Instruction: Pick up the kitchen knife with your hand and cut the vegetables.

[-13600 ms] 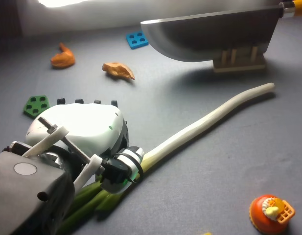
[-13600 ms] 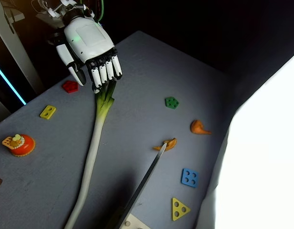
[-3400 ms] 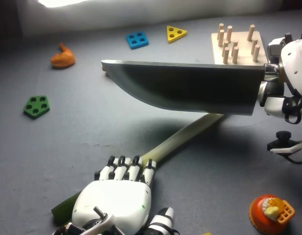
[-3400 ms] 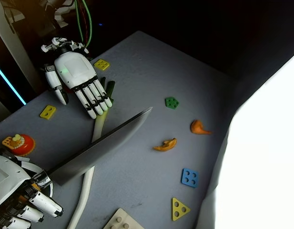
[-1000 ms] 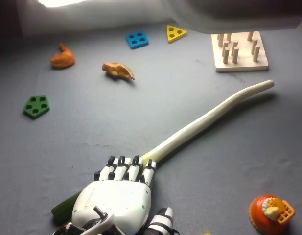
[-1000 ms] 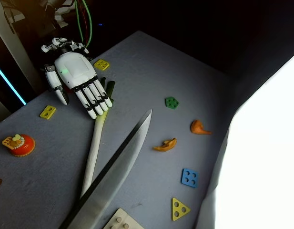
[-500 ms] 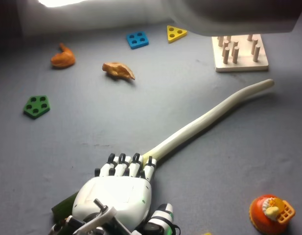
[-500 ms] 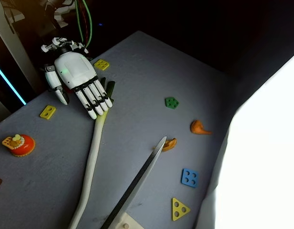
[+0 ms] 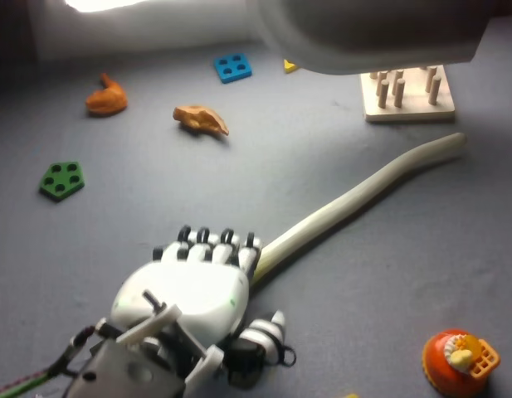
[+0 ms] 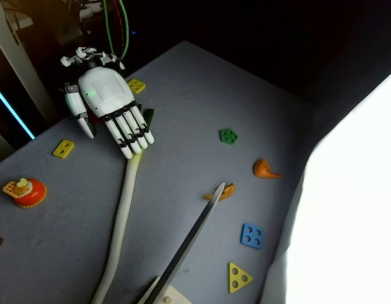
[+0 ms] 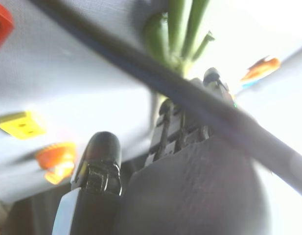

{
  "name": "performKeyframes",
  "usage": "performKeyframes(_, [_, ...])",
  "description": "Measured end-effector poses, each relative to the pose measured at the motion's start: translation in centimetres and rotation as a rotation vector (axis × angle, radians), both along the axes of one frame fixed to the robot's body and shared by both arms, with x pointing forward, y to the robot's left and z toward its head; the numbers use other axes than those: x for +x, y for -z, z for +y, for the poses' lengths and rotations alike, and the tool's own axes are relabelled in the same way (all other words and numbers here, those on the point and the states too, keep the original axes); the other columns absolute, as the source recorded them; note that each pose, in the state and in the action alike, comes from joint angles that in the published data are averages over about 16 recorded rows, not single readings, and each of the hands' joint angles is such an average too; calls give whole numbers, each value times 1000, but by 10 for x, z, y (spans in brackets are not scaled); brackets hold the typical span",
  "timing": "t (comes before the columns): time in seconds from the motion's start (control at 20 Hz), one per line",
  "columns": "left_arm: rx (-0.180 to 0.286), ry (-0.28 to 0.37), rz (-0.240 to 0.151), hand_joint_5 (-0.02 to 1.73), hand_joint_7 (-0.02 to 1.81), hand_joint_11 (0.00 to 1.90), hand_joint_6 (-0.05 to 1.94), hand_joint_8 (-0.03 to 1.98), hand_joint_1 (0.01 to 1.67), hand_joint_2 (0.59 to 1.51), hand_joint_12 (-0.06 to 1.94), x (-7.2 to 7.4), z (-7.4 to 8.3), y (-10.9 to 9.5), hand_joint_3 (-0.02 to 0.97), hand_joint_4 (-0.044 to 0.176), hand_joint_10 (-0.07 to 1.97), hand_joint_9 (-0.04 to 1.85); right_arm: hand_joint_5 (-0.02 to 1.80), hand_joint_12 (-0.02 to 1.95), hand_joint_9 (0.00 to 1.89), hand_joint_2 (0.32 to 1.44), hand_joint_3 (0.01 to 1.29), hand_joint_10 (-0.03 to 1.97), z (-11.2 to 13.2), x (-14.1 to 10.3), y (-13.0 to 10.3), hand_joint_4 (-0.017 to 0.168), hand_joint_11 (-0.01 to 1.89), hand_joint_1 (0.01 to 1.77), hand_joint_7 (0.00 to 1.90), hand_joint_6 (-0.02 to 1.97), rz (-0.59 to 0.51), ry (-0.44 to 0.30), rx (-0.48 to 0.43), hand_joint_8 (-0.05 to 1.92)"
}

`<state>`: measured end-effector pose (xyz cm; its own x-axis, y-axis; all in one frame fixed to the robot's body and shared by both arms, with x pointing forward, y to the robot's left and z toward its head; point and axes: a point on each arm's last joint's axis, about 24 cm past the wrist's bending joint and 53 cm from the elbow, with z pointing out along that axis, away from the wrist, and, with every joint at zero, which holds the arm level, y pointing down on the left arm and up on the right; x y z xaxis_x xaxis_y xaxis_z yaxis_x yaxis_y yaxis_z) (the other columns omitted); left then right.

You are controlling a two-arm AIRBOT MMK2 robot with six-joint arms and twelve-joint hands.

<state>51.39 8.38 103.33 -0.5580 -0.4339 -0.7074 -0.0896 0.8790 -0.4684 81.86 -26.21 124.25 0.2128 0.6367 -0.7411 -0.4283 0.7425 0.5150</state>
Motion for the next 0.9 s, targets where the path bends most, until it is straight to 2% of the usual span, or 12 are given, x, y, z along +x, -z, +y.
performKeyframes(0.4, [-26, 42, -59, 21, 22, 21, 3, 6, 23, 1510, 8, 20, -4, -34, 96, -1, 8, 21, 1368, 1807, 1562, 558, 1103, 1772, 5, 4, 7, 168, 1567, 1551, 1511, 1885, -1, 2, -4, 1750])
performKeyframes(0.9, [-41, 71, -93, 20, 24, 20, 2, 6, 22, 1510, 8, 36, -9, -68, 81, -1, 7, 20, 1354, 1807, 1563, 581, 1062, 1772, 9, 7, 25, 167, 1567, 1557, 1511, 1886, 21, 6, -24, 1749])
